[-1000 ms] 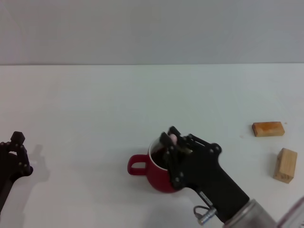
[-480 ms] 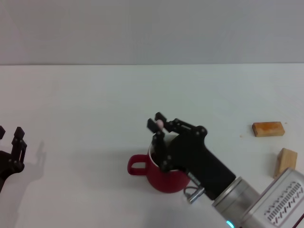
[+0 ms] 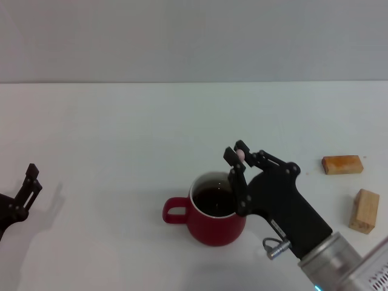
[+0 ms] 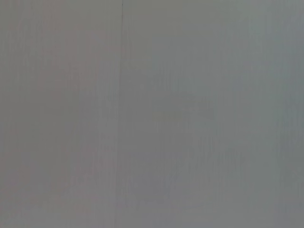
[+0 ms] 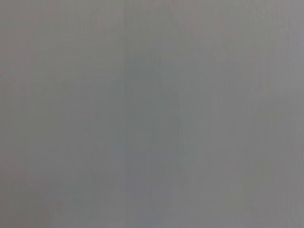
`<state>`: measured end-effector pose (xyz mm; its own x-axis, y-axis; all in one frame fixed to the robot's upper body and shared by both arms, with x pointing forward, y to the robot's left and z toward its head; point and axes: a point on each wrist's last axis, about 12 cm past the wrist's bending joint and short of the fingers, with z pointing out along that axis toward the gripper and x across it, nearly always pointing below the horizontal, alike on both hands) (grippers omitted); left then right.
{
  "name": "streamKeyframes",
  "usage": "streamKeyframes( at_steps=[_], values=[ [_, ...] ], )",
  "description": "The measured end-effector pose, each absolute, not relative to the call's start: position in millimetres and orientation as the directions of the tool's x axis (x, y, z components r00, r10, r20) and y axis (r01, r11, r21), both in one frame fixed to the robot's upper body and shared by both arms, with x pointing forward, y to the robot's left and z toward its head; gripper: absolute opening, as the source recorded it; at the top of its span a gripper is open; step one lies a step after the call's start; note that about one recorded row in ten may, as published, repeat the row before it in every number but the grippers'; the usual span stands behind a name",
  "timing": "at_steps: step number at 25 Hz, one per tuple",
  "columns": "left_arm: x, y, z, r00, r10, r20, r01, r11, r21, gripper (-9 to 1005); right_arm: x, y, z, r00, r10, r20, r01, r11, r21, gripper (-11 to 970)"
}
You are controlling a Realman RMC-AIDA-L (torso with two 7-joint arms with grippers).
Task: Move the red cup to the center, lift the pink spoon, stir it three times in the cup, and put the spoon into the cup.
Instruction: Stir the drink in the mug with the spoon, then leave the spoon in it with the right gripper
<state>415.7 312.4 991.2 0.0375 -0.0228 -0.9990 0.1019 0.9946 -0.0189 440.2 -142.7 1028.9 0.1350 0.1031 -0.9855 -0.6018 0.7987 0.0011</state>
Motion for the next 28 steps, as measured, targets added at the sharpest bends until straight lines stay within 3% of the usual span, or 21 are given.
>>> streamKeyframes(
  at_steps=[7,12,17,28],
  values=[
    [416,313,991,0.039,-0.021,-0.999,0.102,0.995,-0.017,852,424,-140,1026,0.105,0.129,-0.986,-0.618,0.785,0.037,14],
    [416,313,992,0.040,-0.020,-0.999,0.103,0.995,-0.016,852,422,-128,1029,0.096,0.142,-0.985,-0.663,0.747,0.043,15],
    [417,312,992,0.041,-0.020,-0.999,0.104,0.994,-0.016,852,437,-118,1032,0.105,0.110,-0.988,-0.699,0.715,0.005,15],
    [416,311,991,0.040,-0.027,-0.999,0.103,0.994,-0.023,852,453,-133,1029,0.123,0.062,-0.990,-0.650,0.760,-0.034,15]
  ],
)
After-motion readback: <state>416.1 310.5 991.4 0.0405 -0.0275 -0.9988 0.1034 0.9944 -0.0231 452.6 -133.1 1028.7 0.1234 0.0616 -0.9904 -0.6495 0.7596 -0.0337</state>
